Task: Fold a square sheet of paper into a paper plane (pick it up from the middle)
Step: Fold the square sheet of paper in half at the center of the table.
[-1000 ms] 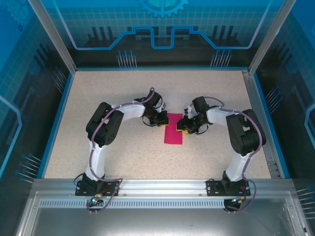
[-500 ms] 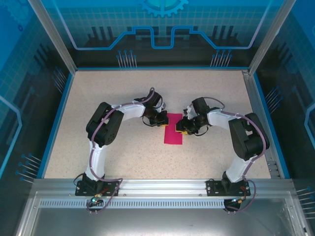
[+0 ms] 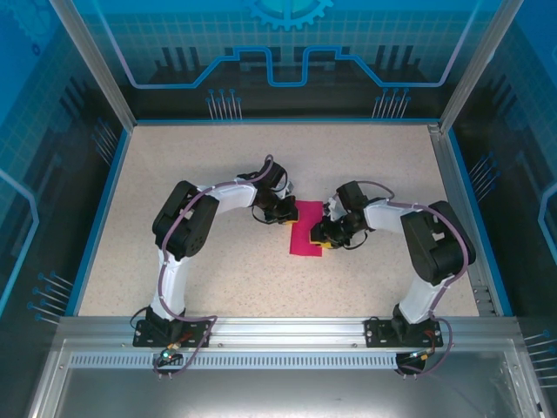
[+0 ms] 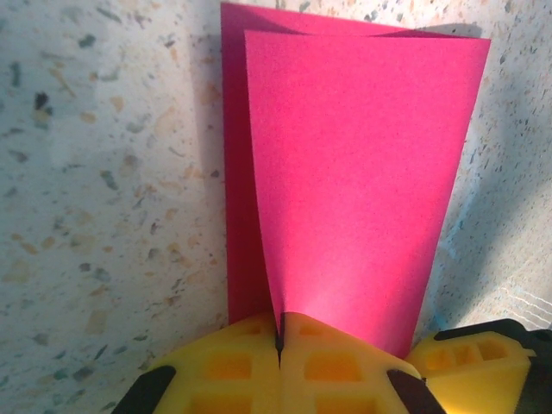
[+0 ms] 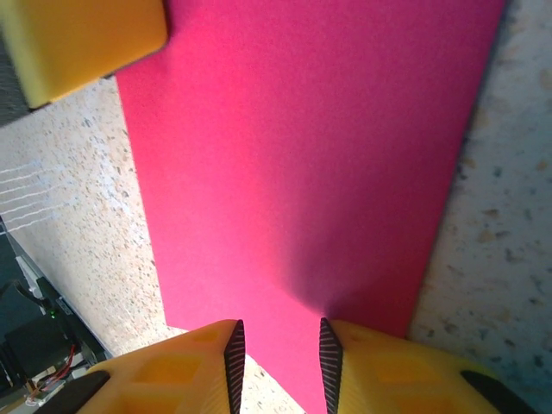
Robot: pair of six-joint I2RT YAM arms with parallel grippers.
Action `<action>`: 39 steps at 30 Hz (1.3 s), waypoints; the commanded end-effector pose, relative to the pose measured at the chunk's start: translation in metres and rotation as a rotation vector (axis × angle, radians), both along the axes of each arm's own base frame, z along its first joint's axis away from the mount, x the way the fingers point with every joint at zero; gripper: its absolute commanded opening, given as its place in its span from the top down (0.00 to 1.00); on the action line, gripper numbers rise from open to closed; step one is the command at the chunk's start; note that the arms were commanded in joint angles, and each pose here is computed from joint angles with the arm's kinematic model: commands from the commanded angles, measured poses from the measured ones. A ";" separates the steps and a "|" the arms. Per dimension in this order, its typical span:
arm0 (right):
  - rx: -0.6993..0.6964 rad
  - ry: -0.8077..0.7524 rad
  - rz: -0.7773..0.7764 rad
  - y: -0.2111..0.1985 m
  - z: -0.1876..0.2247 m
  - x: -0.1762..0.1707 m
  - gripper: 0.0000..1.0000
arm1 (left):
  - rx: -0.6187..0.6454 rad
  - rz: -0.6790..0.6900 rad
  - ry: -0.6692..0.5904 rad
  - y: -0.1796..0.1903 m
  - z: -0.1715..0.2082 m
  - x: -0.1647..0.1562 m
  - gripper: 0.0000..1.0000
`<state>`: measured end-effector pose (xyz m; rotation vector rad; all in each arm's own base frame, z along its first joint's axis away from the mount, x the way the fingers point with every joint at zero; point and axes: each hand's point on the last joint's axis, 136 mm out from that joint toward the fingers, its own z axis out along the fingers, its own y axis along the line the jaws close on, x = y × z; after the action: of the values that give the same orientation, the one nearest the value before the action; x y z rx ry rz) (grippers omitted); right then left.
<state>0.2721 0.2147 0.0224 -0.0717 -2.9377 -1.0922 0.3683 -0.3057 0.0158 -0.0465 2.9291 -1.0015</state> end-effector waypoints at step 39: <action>-0.049 0.015 0.055 0.003 -0.004 -0.031 0.68 | 0.095 0.000 0.074 0.018 -0.026 -0.012 0.96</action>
<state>0.2445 0.2181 0.0167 -0.0352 -2.9103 -1.0624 0.3679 -0.3055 0.0157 -0.0241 2.9325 -0.9954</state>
